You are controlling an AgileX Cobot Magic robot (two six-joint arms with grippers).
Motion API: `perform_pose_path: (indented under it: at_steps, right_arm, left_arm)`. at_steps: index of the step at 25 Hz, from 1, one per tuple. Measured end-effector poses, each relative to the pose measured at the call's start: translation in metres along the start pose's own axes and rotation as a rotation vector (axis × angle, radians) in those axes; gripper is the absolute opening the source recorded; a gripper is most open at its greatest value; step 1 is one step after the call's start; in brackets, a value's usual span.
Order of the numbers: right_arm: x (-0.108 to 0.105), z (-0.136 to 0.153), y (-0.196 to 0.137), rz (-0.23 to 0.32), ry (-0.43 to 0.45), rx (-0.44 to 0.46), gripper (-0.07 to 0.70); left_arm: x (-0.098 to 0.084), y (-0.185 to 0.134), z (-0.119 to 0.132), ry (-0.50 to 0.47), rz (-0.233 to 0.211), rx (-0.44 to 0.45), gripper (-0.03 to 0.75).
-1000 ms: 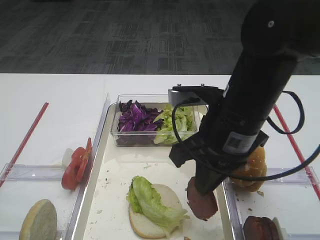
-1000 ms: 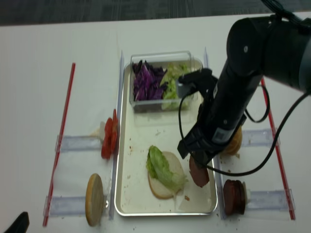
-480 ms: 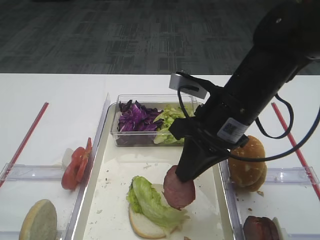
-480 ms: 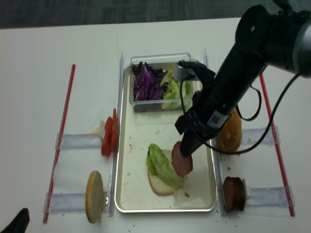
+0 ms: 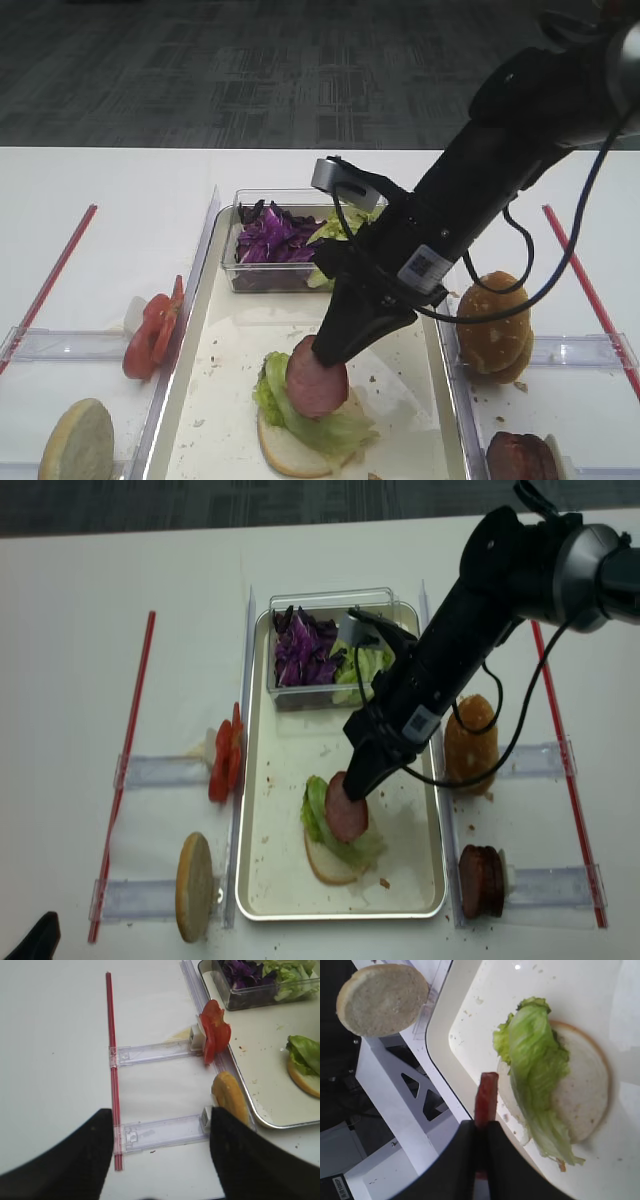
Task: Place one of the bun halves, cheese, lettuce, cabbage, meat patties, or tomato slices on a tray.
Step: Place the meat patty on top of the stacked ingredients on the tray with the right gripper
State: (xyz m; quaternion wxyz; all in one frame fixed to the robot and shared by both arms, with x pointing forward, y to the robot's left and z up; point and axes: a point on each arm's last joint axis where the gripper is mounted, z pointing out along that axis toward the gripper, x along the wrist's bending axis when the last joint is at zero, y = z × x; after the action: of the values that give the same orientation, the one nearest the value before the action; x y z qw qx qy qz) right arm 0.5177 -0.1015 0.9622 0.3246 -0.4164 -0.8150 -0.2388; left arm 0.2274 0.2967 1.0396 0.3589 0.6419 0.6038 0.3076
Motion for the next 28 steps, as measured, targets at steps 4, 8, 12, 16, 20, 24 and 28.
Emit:
perform_pose_path:
  at_steps: [4, 8, 12, 16, 20, 24, 28]
  right_arm:
    - [-0.005, 0.006, 0.004, 0.012, 0.019, -0.001, 0.064]
    - [-0.010, 0.011, 0.005, 0.035, 0.034, 0.004, 0.064]
    - [-0.017, 0.018, 0.007, 0.070, 0.056, 0.007, 0.064]
    - [-0.025, 0.025, 0.007, 0.094, 0.061, 0.022, 0.064]
    - [-0.030, 0.030, 0.007, 0.112, 0.067, 0.032, 0.064]
    - [-0.036, 0.036, 0.007, 0.131, 0.071, 0.047, 0.064]
    - [-0.038, 0.038, 0.007, 0.122, 0.075, 0.050, 0.064]
  left_arm:
    - [0.000, 0.000, 0.000, 0.000, 0.000, 0.000, 0.429]
    - [0.000, 0.000, 0.000, 0.000, 0.000, 0.000, 0.429]
    - [0.000, 0.000, 0.000, 0.000, 0.000, 0.000, 0.429]
    - [0.000, 0.000, 0.000, 0.005, -0.012, 0.000, 0.429]
    - [0.001, 0.000, 0.000, 0.011, -0.015, 0.000, 0.429]
    - [0.002, 0.000, 0.000, 0.018, -0.016, 0.000, 0.429]
    - [0.002, 0.000, 0.000, 0.018, -0.016, 0.000, 0.429]
